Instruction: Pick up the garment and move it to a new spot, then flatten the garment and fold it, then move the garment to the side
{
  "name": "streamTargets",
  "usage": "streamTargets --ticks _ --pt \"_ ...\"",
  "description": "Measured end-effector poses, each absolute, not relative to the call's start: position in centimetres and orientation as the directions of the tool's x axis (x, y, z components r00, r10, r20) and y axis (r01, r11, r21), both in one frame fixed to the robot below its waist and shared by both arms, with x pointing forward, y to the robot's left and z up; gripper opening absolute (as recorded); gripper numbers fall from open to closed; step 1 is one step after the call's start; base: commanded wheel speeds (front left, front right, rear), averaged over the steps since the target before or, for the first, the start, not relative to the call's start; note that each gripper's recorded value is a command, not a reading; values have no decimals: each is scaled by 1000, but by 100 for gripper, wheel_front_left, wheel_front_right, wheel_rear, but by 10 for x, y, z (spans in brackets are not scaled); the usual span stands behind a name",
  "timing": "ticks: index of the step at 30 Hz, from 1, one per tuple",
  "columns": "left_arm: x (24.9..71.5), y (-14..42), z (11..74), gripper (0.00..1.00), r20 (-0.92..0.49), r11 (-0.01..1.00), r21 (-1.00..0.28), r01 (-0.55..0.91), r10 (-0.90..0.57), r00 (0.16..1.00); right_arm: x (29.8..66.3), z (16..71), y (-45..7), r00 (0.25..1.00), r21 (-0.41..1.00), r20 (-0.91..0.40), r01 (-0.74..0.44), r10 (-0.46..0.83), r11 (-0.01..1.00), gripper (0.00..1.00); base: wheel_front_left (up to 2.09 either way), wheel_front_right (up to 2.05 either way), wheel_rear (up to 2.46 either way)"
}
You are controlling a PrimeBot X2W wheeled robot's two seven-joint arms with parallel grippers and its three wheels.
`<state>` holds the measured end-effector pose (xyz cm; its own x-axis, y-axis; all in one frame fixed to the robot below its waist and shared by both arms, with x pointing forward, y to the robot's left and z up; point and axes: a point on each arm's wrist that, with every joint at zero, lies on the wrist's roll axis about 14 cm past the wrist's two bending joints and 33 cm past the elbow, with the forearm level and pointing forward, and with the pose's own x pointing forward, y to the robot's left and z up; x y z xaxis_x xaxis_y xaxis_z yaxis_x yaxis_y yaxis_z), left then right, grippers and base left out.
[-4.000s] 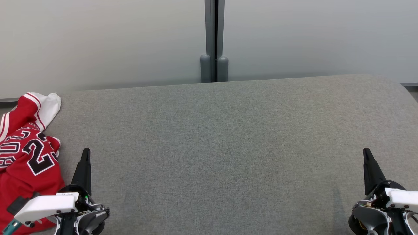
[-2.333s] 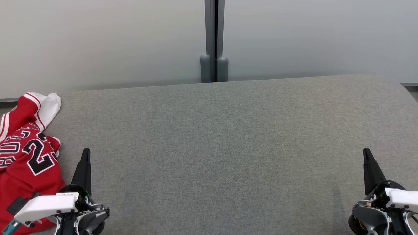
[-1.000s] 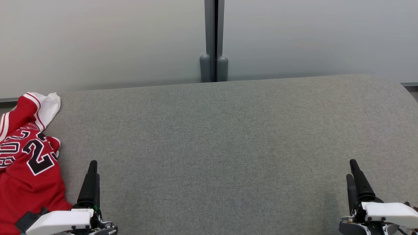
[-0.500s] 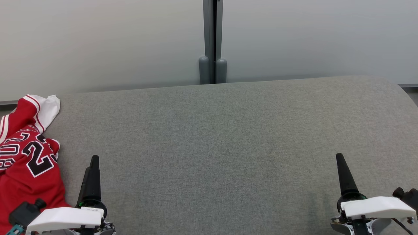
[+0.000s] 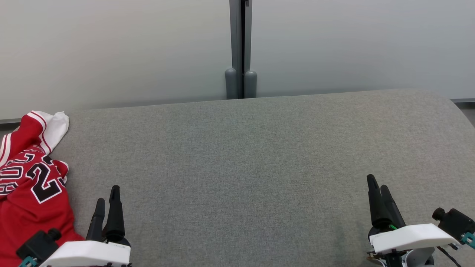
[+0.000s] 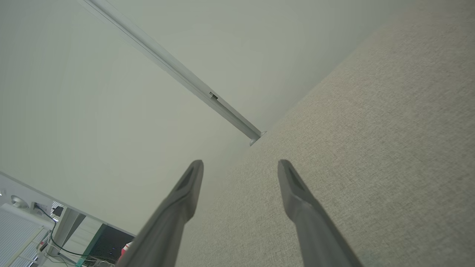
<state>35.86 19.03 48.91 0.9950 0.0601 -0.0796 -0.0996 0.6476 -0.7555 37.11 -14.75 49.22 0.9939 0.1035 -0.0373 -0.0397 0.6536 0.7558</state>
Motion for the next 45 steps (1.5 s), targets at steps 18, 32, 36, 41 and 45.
streamTargets --ticks 18,32,36,41,45 --pt "362 186 512 100 15 821 -570 -40 58 998 368 498 -129 987 596 -4 -125 158 793 100 0 0 0" --pt "354 173 512 100 43 906 -422 13 6 999 368 507 -116 977 437 40 -204 208 876 100 0 0 0" --pt "353 173 513 100 54 924 -380 29 -9 999 369 511 -115 976 402 56 -216 212 890 100 0 0 0" --pt "353 175 514 100 67 941 -337 32 -10 998 368 513 -112 972 354 65 -232 224 906 100 0 0 0" --pt "353 177 516 100 76 951 -306 29 -7 997 368 514 -115 973 308 71 -233 221 923 100 0 0 0"
